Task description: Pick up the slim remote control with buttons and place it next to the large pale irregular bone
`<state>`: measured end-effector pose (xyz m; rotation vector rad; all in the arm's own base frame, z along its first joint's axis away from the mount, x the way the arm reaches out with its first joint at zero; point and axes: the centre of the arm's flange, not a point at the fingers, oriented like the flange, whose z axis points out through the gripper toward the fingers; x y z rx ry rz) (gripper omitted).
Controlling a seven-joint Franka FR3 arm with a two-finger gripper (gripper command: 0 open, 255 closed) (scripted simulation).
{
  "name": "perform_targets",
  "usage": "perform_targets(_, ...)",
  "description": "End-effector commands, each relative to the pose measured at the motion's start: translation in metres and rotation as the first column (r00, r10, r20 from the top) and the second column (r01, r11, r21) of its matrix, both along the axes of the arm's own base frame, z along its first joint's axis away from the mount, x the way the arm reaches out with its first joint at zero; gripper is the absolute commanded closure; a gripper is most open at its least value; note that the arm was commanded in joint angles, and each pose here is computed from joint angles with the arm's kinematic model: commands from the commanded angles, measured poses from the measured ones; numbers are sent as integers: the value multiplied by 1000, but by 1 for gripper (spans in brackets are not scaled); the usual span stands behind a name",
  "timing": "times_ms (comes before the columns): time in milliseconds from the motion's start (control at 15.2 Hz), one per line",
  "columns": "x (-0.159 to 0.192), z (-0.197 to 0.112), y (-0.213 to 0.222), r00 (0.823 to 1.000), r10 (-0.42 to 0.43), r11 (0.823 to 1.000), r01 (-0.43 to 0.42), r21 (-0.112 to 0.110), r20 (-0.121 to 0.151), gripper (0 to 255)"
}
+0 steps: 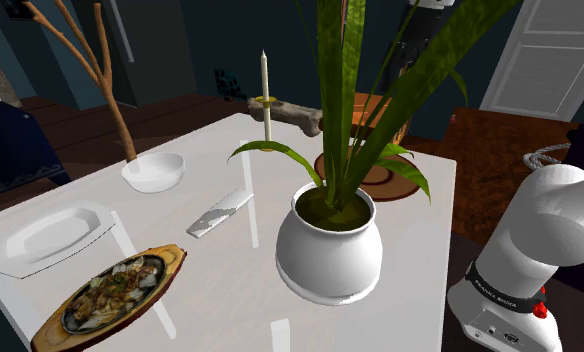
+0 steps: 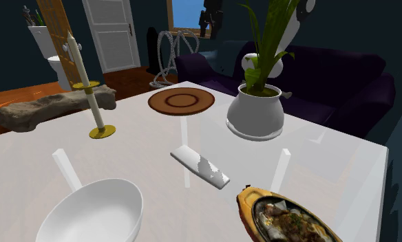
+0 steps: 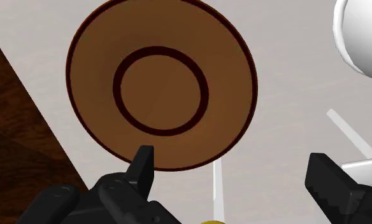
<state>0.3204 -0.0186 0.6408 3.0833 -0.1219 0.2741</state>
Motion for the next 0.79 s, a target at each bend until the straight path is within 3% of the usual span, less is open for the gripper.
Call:
perform_targets(0, 0, 0, 0, 1000, 0, 1000, 0, 0, 0, 0)
perform_targets(330, 9, -35, 56, 989, -149, 989, 149, 17, -14, 0)
perform_targets(726, 31, -76, 122, 946, -322, 946, 323, 35, -34, 0)
